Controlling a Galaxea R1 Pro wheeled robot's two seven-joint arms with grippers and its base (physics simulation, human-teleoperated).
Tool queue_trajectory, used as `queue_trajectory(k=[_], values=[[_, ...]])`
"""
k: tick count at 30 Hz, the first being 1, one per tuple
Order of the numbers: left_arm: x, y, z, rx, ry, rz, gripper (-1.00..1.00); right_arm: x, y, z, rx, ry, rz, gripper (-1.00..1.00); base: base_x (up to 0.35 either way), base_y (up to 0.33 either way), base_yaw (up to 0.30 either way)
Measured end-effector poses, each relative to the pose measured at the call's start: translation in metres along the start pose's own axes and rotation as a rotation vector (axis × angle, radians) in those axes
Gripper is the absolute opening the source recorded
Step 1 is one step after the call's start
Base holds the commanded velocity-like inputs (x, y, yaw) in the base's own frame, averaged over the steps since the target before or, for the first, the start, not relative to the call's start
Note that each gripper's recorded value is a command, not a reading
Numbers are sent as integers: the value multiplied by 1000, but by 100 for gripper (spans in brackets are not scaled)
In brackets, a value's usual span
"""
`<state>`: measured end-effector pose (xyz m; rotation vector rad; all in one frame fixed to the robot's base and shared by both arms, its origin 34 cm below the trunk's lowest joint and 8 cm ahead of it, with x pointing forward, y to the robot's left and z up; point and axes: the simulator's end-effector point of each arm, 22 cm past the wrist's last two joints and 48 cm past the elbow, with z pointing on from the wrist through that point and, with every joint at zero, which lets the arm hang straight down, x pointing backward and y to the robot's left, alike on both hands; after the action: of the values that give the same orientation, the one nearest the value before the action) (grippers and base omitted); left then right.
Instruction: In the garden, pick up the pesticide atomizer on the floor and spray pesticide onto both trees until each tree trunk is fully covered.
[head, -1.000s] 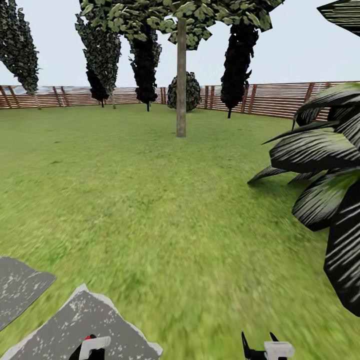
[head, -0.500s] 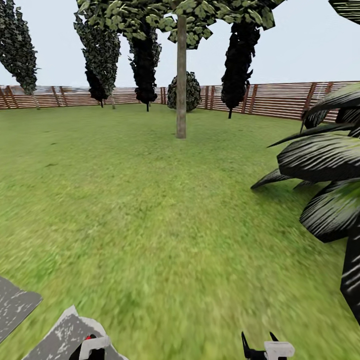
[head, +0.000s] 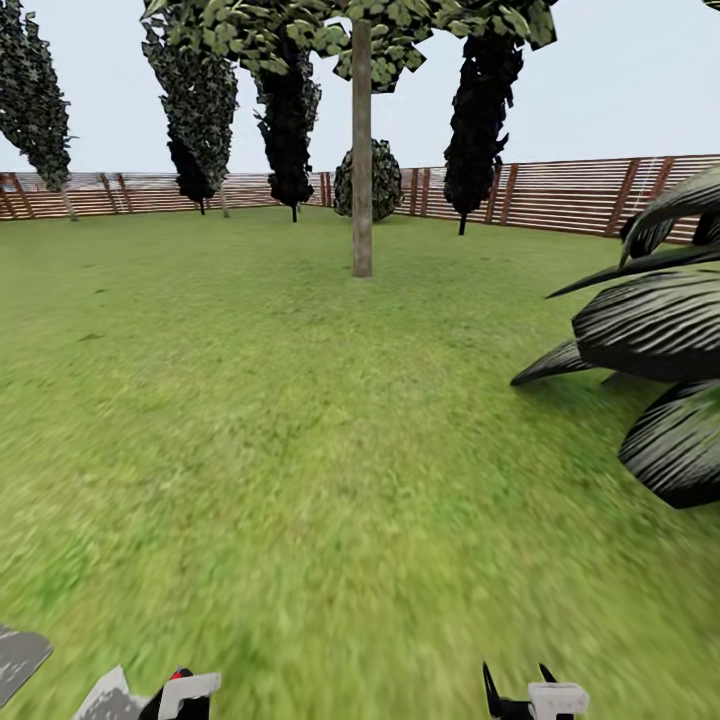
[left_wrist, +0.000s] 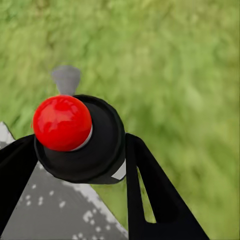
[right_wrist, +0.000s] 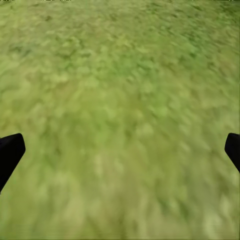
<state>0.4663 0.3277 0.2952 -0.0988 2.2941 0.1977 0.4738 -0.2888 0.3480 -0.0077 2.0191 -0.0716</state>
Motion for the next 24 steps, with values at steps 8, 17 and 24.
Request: queue_trajectory(k=[8, 17, 24], values=[[0, 0, 0, 0, 0, 0, -100, 0, 0, 0, 0, 1, 0, 100, 338, 0, 0], [0, 0, 0, 0, 0, 0, -100, 0, 0, 0, 0, 0, 0, 100, 338, 0, 0], [0, 0, 0, 0, 0, 0, -100, 0, 0, 0, 0, 0, 0, 100, 338, 0, 0]])
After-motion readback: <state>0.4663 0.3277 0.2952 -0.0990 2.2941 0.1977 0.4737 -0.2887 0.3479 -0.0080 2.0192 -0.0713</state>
